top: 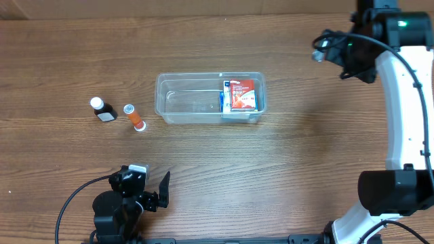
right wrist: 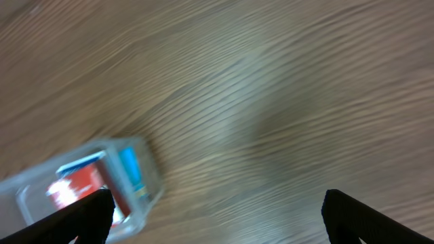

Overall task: Pack container
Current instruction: 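Raise the right arm away from the container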

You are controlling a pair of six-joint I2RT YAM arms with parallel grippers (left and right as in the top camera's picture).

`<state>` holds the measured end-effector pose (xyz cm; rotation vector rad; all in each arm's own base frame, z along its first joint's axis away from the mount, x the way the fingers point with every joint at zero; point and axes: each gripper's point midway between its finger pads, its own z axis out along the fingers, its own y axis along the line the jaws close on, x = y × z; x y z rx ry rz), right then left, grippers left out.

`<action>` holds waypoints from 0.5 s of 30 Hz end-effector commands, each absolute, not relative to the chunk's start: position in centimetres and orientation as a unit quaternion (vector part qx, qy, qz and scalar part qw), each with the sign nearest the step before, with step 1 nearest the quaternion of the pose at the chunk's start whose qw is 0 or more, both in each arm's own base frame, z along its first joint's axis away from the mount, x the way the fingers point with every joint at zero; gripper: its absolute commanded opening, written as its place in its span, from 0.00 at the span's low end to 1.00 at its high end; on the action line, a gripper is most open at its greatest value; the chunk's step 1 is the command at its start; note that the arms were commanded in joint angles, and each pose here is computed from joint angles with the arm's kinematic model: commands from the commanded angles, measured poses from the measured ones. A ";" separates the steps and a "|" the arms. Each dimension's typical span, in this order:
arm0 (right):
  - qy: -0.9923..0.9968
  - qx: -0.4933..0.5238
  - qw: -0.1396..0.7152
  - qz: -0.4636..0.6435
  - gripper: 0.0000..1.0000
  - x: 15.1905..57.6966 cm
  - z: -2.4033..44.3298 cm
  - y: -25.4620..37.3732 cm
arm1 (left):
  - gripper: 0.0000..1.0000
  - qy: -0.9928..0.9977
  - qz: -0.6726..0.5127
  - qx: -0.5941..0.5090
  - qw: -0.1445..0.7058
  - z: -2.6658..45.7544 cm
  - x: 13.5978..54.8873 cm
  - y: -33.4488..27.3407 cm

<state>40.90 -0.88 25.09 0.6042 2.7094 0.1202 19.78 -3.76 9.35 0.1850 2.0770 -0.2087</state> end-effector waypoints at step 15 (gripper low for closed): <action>0.947 0.252 0.195 -0.032 1.00 40.1 26.0 -5.8 | 1.00 0.856 -0.085 0.085 0.502 9.4 19.8 -3.9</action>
